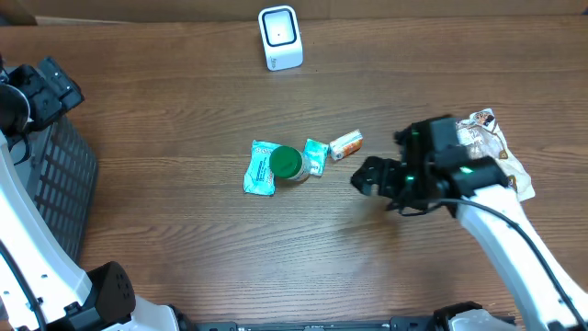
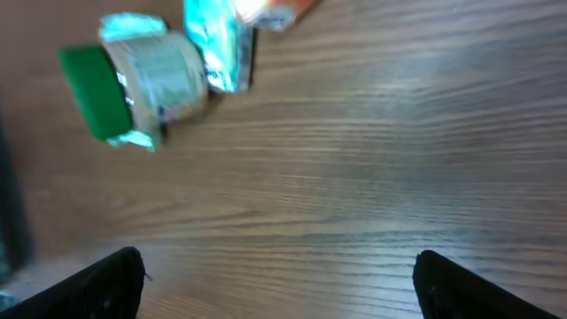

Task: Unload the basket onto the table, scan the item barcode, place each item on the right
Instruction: 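Reach the right gripper to the orange snack packet and grasp it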

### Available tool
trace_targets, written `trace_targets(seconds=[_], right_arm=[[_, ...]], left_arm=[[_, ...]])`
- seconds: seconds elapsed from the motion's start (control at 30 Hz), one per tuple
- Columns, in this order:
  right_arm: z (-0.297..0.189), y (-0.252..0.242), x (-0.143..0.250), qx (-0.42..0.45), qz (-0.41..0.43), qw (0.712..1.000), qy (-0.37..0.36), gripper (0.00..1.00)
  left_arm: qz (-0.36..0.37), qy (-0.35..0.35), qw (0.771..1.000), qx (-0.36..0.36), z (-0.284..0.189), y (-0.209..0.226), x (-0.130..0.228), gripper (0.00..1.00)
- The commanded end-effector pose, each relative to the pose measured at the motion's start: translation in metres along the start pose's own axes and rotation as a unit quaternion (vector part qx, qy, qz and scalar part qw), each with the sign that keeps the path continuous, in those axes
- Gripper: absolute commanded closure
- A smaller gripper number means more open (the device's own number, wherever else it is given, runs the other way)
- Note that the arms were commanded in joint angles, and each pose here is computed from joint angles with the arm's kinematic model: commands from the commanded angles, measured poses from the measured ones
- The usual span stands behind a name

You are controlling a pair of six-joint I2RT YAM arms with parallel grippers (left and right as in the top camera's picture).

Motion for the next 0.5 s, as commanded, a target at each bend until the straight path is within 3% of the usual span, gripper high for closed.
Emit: trace_targets(seconds=[0.0, 0.3, 0.4, 0.47], right_arm=[[-0.001, 0.016, -0.035, 0.031, -0.030, 0.999, -0.014, 0.02], [-0.016, 0.039, -0.120, 0.068, -0.039, 0.996, -0.045, 0.04], [-0.005, 0.035, -0.139, 0.079, -0.010, 0.995, -0.065, 0.22], [0.008, 0.029, -0.147, 0.090, 0.027, 0.993, -0.074, 0.28]], left_arm=[[0.009, -0.014, 1.000, 0.004, -0.009, 0.000, -0.001, 0.00], [0.009, -0.014, 1.000, 0.004, -0.009, 0.000, -0.001, 0.00], [0.009, -0.014, 1.000, 0.004, -0.009, 0.000, -0.001, 0.00], [0.009, -0.014, 1.000, 0.004, -0.009, 0.000, -0.001, 0.00]])
Point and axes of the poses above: each gripper's point midway between its finger pads, its own z axis out along the fingers, its own y axis along the line the jaws close on, x = y × z, the point moved 2 cm from there along -z, back along the fingers, and after that the axes turned 12 degrees about -z, right-handed, at the moved point
